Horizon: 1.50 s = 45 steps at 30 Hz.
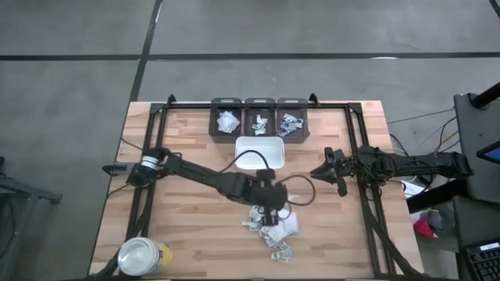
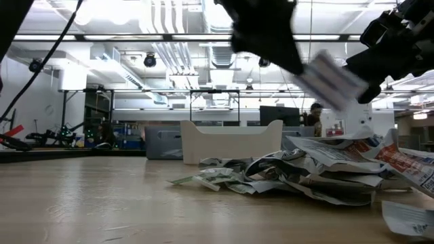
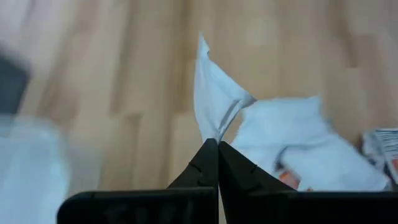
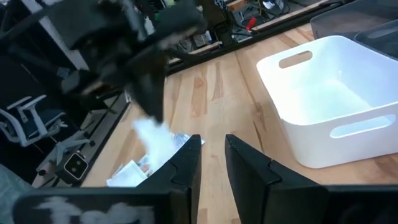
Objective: Pick & Place First Aid Supplies
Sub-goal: Put the white fingertip band aid into the left black bin
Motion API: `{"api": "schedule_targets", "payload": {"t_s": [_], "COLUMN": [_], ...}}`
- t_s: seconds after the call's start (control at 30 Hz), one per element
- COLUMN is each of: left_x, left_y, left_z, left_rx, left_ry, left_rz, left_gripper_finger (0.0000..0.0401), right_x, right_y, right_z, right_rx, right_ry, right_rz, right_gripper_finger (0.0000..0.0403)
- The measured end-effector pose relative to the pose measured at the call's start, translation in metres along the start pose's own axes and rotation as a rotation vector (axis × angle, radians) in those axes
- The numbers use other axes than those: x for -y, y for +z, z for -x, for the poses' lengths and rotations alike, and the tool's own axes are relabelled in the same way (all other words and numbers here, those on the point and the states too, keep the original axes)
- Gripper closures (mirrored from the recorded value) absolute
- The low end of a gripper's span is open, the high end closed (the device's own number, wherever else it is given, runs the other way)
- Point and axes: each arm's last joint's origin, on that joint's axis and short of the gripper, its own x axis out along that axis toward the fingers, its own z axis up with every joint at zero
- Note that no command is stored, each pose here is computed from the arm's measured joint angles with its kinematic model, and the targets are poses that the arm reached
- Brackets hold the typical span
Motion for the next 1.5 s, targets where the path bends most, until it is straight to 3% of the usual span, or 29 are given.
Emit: {"api": "schedule_targets", "payload": {"t_s": [0.27, 0.5, 0.8, 1.1, 1.5], "left_x": [-0.031, -0.071, -0.132, -0.203, -0.274], "left_y": [-0.003, 0.003, 0.002, -0.006, -0.015], "left_z": [0.054, 0.109, 0.164, 0.178, 0.185], "left_rx": [-0.063, 0.03, 0.135, 0.125, 0.126], "left_ry": [0.204, 0.351, 0.539, 0.718, 0.732], "left_rz": [0.319, 0.502, 0.601, 0.672, 0.728], "left_gripper_finger": [0.0401, 0.0401, 0.0401, 0.0401, 0.0401], "right_x": [0.0, 0.0, 0.0, 0.0, 0.0], "right_y": [0.0, 0.0, 0.0, 0.0, 0.0], "right_z": [0.0, 0.0, 0.0, 0.0, 0.0], "right_rx": [-0.001, -0.001, -0.001, -0.001, -0.001], "right_ry": [-0.001, -0.001, -0.001, -0.001, -0.001], "right_rz": [0.011, 0.014, 0.014, 0.014, 0.014], "right_gripper_finger": [0.0318, 0.0312, 0.0324, 0.0329, 0.0314]}}
